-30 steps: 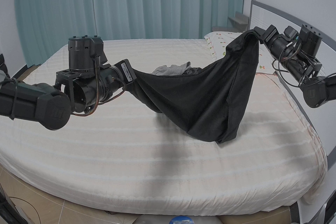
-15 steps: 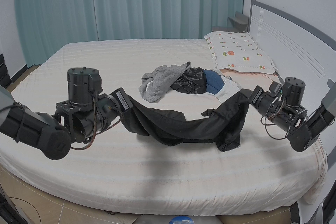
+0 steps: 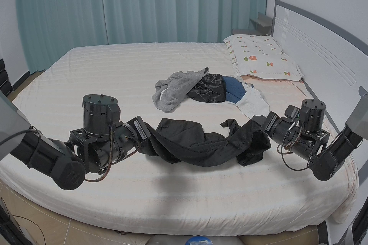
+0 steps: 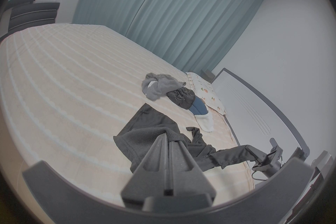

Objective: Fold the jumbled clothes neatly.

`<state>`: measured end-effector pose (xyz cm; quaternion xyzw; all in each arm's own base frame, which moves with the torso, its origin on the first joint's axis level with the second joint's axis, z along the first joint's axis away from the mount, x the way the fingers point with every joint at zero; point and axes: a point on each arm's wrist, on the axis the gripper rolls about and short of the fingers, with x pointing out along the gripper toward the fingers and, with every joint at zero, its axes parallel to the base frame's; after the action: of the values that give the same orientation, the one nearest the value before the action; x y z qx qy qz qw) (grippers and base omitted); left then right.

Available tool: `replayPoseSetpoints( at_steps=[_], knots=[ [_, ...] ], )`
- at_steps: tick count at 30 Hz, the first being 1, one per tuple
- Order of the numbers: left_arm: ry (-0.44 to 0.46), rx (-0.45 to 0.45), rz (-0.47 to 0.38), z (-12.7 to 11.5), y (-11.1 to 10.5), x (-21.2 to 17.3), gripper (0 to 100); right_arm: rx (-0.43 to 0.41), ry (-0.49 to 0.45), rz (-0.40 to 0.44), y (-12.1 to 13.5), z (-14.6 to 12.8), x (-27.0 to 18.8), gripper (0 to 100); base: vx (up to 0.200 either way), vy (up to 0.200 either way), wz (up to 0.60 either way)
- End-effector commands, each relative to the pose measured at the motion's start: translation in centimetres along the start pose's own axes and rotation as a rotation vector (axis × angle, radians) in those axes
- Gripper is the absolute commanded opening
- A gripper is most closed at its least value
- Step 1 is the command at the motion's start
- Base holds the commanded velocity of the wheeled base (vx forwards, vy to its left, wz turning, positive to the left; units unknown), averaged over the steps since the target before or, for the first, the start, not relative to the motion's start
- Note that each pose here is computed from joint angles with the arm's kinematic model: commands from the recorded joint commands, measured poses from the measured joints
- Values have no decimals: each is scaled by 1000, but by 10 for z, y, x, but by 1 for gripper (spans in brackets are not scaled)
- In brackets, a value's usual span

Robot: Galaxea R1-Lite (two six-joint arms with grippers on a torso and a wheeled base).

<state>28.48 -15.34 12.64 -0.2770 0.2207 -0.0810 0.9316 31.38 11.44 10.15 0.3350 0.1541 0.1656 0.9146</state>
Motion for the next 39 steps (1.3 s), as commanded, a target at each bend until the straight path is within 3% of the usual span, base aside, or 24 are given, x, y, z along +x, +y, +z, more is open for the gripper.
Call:
replayPoseSetpoints(
  at_steps=[1, 15, 30, 39],
  knots=[
    [23, 6, 10, -7, 2, 2, 0, -4, -5, 34, 12, 2, -10, 0, 0, 0, 0],
    [41, -20, 6, -12, 2, -4, 0, -9, 9, 72, 24, -4, -18, 0, -171, 0, 0],
    [3, -78, -9, -9, -2, -4, 0, -7, 20, 65, 21, -7, -16, 0, 0, 0, 0],
    [5, -76, -7, -10, -2, -4, 0, -9, 15, 67, 23, -6, -17, 0, 0, 200, 0]
  ],
)
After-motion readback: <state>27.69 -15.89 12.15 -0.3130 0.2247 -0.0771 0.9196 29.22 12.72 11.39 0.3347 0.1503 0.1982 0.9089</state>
